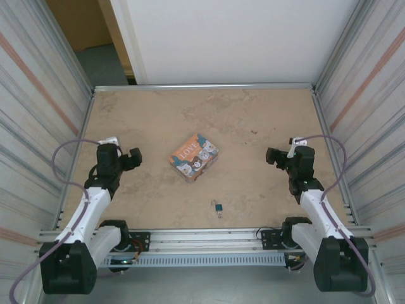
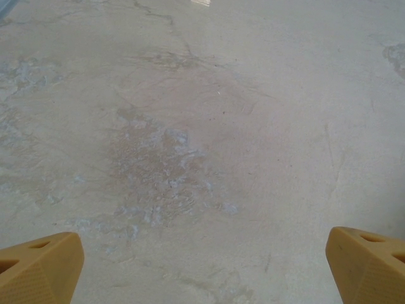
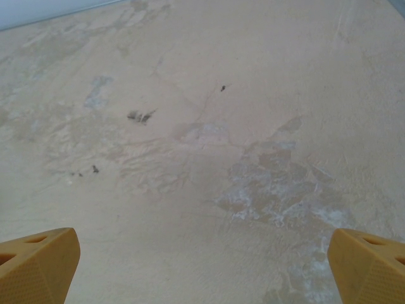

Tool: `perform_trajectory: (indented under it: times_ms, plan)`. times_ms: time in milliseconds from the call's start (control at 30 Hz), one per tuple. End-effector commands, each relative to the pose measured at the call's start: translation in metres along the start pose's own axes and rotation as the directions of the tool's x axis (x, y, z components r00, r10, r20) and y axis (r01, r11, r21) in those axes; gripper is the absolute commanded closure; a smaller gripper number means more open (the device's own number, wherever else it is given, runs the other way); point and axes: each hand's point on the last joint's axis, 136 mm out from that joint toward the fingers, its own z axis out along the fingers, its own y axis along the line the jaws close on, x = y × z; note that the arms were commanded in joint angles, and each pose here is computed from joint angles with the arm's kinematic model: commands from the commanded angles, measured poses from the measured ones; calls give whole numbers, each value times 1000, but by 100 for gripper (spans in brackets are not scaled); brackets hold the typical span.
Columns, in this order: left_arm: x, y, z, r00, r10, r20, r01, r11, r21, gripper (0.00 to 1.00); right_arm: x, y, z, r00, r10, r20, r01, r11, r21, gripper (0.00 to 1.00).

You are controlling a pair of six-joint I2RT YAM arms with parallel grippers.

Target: Unlock the padlock with the key

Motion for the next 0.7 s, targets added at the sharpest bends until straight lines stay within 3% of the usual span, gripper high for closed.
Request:
perform_trajectory:
  times_ms: [0, 333, 667]
  plan:
    - [-15, 2, 5, 996, 54, 74, -53, 999, -14, 1, -17, -5, 8, 993, -26, 116, 24, 999, 25, 1]
    - [-13, 0, 25, 986, 105, 131, -104, 994, -8, 1, -12, 8, 34, 985, -72, 158, 81, 995, -55, 1]
    - [-14, -9, 37, 968, 144, 207, -154, 987, 33, 1, -22, 8, 41, 962, -134, 238, 149, 988, -45, 1]
